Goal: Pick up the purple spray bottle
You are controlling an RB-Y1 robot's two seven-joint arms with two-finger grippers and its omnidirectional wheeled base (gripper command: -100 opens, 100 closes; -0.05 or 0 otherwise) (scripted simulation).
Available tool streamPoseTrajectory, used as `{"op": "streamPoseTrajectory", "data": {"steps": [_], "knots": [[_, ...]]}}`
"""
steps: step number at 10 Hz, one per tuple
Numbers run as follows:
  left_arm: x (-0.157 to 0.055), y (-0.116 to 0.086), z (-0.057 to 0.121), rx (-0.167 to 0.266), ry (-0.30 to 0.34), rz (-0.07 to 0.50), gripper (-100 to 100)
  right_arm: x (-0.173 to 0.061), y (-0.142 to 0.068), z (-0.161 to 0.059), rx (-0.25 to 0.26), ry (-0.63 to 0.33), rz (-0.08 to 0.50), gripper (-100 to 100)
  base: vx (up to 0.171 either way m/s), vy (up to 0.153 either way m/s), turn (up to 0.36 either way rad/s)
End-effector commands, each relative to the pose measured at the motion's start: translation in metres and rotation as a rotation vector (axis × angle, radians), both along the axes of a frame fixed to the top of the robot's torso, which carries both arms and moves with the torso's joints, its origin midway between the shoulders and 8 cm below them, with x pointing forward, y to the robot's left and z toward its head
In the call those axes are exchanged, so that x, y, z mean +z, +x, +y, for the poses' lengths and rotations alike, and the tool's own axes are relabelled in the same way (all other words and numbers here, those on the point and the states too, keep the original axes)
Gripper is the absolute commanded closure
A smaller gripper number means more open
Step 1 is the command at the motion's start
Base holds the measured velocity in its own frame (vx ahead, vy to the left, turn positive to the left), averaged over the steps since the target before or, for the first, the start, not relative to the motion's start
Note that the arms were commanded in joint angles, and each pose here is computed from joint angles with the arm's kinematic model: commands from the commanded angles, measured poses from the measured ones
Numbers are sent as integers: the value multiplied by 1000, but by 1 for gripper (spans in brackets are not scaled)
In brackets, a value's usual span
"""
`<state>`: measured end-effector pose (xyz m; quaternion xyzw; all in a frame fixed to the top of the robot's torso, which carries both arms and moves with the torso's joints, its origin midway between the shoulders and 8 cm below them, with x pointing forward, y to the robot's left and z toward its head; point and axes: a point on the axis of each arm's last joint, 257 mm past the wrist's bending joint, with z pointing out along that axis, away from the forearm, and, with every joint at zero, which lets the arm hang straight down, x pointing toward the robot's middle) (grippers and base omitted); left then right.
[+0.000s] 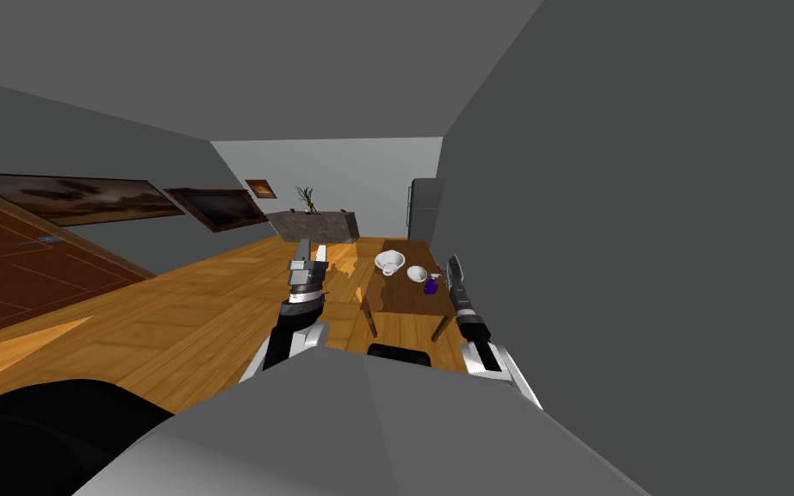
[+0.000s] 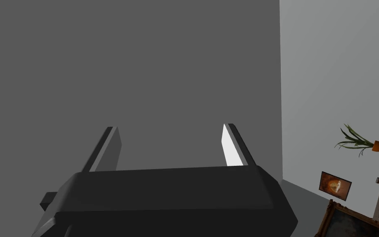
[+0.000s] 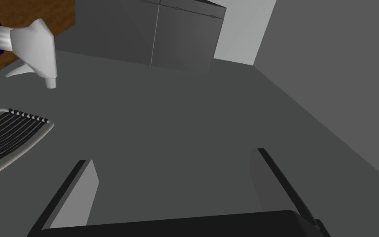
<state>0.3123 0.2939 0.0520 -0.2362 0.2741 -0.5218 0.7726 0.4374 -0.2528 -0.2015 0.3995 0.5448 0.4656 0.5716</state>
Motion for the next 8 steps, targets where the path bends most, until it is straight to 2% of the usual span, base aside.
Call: {"op": "streamPoseTrajectory", "data": {"steps": [1, 2, 3, 4, 5, 6, 7, 8], "knots": [[0, 0, 0, 0, 0, 0, 0, -26, 1, -1, -7, -16, 68, -100, 2, 78, 40], [0, 0, 0, 0, 0, 0, 0, -46, 3, 1, -2, -38, 120, -100, 5, 89, 63], [0, 0, 0, 0, 0, 0, 0, -55, 2, -2, -9, -38, 142, -100, 9, 77, 39], [0, 0, 0, 0, 0, 0, 0, -77, 3, -2, -10, -63, 200, -100, -2, 93, 87], [0, 0, 0, 0, 0, 0, 0, -84, 2, -4, -15, -63, 215, -100, 10, 69, 41], [0, 0, 0, 0, 0, 0, 0, -103, 2, -5, -16, -90, 267, -100, 15, 85, 92], [0, 0, 0, 0, 0, 0, 0, -112, 0, -8, -23, -92, 288, -100, 8, 71, 37], [0, 0, 0, 0, 0, 0, 0, -135, -2, -11, -28, -122, 347, -100, -2, 73, 109]]}}
